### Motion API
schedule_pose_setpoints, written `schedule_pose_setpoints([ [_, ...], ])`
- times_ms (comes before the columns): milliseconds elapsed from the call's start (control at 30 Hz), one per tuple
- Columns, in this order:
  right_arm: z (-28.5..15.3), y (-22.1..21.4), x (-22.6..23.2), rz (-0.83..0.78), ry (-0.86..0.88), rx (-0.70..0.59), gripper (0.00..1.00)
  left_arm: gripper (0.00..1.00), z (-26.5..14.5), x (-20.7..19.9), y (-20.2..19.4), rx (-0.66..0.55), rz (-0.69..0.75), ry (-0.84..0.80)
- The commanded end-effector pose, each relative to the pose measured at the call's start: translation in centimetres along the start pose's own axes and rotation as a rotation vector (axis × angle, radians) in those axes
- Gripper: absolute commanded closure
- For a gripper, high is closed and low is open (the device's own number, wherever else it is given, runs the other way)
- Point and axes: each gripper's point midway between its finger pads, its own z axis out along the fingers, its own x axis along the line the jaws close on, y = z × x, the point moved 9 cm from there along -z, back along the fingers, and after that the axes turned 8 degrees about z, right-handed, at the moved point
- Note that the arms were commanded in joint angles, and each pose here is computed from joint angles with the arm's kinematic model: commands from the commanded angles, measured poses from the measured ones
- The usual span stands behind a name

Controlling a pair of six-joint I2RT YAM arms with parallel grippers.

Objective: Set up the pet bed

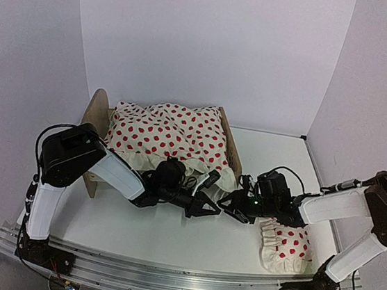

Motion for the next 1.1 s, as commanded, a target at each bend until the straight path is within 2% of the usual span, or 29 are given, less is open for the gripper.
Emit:
schedule_pose_setpoints([
  [0,0.8,-0.1,1.8,0.028,0.109,0.096,0.55,1.00,0.5,0.0,0.1,-0.020,0.038,0.006],
  [133,0.7,-0.3,2.6,-0.001,0.163,0.137,0.61,1.00,0.6,0.1,-0.1,-0.013,0.035,0.011],
  [267,-1.0,0.2,1.8,0.021,0.143,0.064,0.64,1.00,0.4,0.1,-0.2,-0.010,0.015,0.016],
  [367,-2.7,0.6,1.7,-0.005,0.115,0.002,0.61,1.00,0.4,0.1,-0.3,-0.007,0.011,0.016],
  [467,-3.3,0.7,2.4,-0.041,0.130,-0.008,0.57,1.00,0.4,0.1,-0.3,-0.008,0.016,0.013],
  [833,-0.2,0.9,2.0,-0.015,0.106,0.083,0.52,1.00,0.7,0.1,0.1,-0.018,0.039,0.010],
  [1067,1.1,0.4,2.1,0.014,0.156,0.173,0.66,1.00,1.0,0.4,-0.1,-0.018,0.045,0.025],
])
